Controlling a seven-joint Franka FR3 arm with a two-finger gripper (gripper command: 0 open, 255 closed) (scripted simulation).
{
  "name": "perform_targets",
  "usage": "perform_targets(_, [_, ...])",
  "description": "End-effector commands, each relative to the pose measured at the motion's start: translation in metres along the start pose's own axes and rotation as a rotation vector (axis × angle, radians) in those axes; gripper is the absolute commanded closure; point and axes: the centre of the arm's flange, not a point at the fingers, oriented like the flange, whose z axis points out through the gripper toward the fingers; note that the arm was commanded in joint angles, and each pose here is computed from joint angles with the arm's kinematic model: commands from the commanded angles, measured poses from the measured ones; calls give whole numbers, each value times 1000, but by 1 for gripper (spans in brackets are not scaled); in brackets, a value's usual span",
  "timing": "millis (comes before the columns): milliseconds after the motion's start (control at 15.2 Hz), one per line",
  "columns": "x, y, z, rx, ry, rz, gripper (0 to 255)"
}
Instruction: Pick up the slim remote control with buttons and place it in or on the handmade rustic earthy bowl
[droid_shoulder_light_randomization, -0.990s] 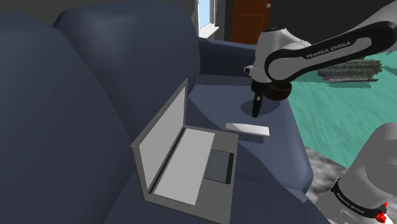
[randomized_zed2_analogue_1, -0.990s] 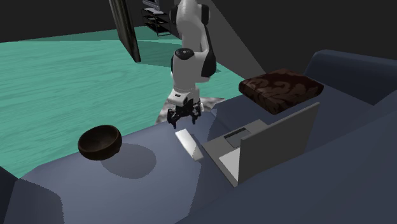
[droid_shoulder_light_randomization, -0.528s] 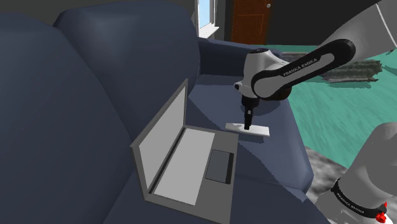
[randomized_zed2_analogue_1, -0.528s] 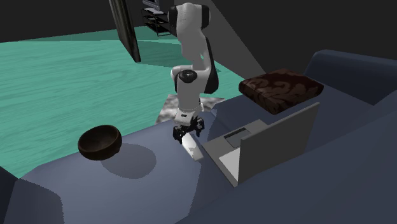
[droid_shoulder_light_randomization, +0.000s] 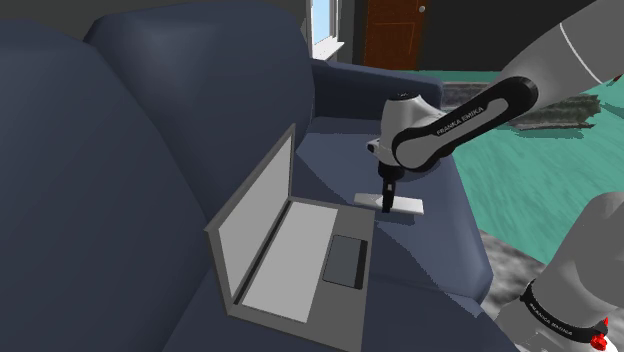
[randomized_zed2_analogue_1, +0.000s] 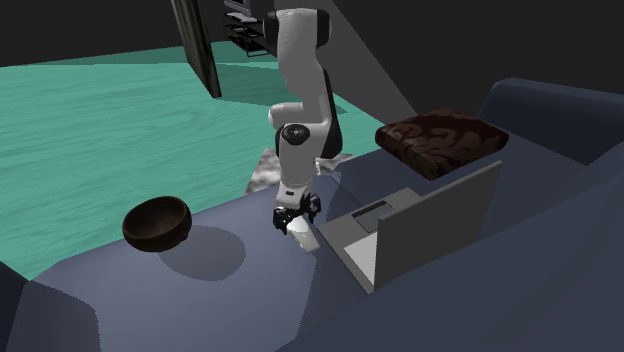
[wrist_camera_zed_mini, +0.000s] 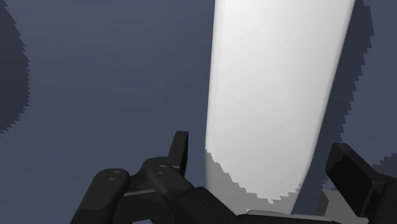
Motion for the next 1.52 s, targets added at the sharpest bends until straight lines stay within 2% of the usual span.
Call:
perform_targets(0, [0,0,1,0,0,0,0])
perform_targets(264, [0,0,1,0,0,0,0])
perform_targets(330, [0,0,1,0,0,0,255])
perform_targets(924, [0,0,1,0,0,0,255])
perform_targets(1452, [0,0,-41,0,0,0,255])
